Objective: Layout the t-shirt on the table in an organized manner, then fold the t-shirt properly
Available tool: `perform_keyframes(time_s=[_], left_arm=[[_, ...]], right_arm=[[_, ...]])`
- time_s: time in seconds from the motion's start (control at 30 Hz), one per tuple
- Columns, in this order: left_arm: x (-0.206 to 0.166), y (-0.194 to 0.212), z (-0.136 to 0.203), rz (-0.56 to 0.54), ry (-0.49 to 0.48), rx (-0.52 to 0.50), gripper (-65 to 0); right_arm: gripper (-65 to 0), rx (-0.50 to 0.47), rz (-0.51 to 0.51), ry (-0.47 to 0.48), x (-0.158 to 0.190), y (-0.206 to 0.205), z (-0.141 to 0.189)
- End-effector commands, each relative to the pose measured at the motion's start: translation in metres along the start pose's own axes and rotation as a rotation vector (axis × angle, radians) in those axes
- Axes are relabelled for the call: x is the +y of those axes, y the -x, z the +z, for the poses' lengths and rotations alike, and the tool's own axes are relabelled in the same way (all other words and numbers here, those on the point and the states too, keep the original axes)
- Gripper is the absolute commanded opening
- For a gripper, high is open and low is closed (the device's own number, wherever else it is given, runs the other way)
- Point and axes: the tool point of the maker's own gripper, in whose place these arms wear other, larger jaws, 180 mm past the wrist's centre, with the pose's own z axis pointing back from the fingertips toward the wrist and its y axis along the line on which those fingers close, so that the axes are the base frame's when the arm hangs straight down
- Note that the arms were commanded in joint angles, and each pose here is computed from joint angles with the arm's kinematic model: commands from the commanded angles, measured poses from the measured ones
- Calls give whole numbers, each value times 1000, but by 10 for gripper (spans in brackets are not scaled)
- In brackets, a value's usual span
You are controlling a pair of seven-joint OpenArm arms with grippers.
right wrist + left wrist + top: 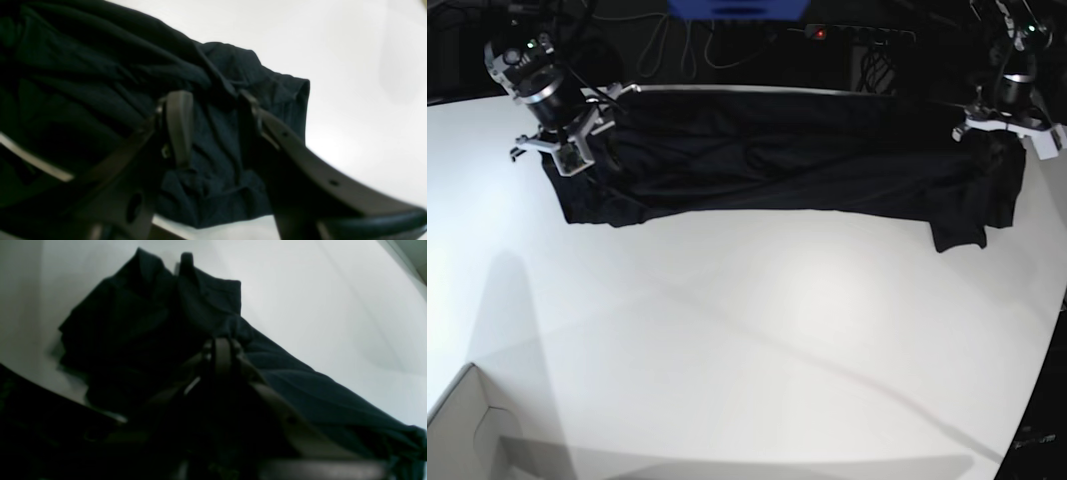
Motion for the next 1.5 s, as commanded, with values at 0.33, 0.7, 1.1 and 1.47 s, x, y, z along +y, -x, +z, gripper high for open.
perform_keyframes(time_s=[0.33,0.7,1.1,1.47], left_arm=[[23,26,0,72,-24,58,-648],[-1,38,14,-75,117,163,-417],[9,-73,19,-226,72,-160,-415],[8,-121,-25,-242,123,-223,-415]], right_arm=[[-420,-46,-13,5,1,-11,2],[-420,-44,-12,5,1,-10,2],[-416,-40,-16,5,2,-9,2],[-330,-59,18,-51,7,-17,-18]])
